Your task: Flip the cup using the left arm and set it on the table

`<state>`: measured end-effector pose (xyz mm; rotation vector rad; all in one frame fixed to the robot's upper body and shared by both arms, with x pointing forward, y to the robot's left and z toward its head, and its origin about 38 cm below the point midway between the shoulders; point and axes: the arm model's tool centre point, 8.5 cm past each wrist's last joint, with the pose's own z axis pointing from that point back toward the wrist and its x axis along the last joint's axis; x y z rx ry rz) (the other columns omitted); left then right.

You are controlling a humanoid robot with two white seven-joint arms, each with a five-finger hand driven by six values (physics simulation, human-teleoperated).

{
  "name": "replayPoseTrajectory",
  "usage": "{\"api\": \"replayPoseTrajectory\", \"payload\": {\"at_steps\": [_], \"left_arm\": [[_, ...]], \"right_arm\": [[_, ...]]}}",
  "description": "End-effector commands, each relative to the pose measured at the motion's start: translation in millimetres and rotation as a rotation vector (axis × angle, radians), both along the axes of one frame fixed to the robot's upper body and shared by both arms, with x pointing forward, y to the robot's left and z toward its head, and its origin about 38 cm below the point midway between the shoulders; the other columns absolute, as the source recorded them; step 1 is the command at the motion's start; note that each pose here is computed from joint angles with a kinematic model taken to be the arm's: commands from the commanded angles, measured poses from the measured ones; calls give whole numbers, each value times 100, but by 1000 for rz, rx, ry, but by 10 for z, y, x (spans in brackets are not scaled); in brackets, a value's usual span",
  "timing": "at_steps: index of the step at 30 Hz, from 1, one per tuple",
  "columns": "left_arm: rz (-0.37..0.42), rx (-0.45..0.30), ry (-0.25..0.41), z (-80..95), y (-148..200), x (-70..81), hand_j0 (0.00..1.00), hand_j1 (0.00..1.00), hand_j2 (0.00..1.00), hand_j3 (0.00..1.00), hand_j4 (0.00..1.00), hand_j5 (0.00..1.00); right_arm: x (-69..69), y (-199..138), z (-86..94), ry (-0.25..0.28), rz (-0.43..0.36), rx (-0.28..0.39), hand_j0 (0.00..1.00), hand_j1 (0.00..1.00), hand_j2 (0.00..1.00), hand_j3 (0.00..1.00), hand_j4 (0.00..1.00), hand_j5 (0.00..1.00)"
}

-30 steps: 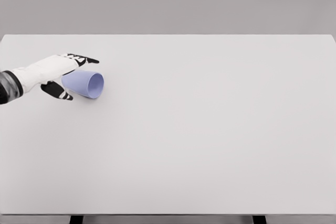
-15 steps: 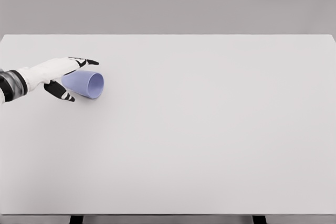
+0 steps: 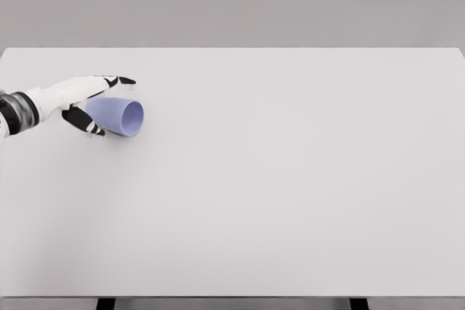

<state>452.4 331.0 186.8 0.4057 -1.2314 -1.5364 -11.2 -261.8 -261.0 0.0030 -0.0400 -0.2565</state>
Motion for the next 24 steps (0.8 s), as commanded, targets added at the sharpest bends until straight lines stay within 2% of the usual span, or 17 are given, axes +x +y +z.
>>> {"api": "replayPoseTrajectory", "payload": {"at_steps": [1, 8, 15, 19, 24], "left_arm": [[5, -2, 35, -134, -1, 9, 99, 99, 99, 99, 99, 99], [18, 3, 59, -234, 13, 43, 99, 99, 99, 99, 99, 99], [2, 12, 53, -199, -38, 91, 99, 99, 99, 99, 99, 99], [2, 7, 68, -261, -76, 115, 98, 98, 98, 98, 98, 98], [-1, 8, 68, -259, -96, 130, 97, 97, 97, 97, 97, 97]], "right_arm": [[-10, 0, 0, 1, 0, 0, 100, 100, 100, 100, 100, 100], [-10, 0, 0, 1, 0, 0, 100, 100, 100, 100, 100, 100], [-11, 1, 0, 3, 0, 1, 100, 100, 100, 100, 100, 100], [-10, 0, 0, 1, 0, 0, 100, 100, 100, 100, 100, 100], [-10, 0, 0, 1, 0, 0, 100, 100, 100, 100, 100, 100]]}}
